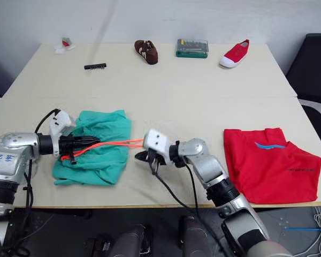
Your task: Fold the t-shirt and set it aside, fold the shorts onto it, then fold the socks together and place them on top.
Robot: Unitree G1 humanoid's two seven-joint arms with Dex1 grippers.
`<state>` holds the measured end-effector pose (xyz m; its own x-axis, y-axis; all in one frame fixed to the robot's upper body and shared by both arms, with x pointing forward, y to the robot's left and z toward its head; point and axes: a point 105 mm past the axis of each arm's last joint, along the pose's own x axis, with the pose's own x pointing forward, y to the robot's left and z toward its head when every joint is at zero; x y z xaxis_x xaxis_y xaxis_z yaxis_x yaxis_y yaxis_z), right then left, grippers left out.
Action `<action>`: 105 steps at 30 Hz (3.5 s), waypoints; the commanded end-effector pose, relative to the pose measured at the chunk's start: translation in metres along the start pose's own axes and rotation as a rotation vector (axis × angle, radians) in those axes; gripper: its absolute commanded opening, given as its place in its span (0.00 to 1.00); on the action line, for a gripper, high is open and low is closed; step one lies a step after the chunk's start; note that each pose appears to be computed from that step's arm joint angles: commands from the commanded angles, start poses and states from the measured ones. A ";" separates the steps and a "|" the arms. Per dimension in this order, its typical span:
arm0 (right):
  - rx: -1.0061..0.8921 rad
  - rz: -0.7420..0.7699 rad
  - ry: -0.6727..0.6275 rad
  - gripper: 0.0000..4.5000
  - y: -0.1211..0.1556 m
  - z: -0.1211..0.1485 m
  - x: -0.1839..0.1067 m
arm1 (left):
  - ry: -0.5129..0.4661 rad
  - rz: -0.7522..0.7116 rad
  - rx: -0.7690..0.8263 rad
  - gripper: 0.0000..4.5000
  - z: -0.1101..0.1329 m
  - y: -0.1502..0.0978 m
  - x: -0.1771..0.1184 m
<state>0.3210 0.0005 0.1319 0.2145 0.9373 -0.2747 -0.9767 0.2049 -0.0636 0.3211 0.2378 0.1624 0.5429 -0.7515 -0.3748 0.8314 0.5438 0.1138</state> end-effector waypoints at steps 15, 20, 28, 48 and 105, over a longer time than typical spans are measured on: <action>0.714 0.103 0.052 1.00 0.015 0.001 0.067 | -0.110 0.114 0.138 1.00 0.049 -0.029 -0.066; 0.737 0.056 0.064 1.00 0.012 0.008 0.097 | -0.116 0.131 0.146 1.00 0.049 -0.033 -0.066; 0.760 0.018 0.029 0.62 0.002 0.017 0.106 | -0.121 0.137 0.163 1.00 0.050 -0.033 -0.060; 0.586 -0.085 0.005 0.00 -0.007 0.056 -0.066 | -0.382 -0.394 -0.019 1.00 0.106 -0.085 0.008; 0.003 -0.534 -0.155 0.99 0.008 0.082 -0.253 | -0.287 -0.320 0.067 1.00 0.078 -0.071 0.034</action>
<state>0.2650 -0.2466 0.2829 0.7718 0.6337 -0.0524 -0.6326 0.7570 -0.1633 0.2915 0.1382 0.2078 0.2158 -0.9690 -0.1205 0.9763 0.2121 0.0433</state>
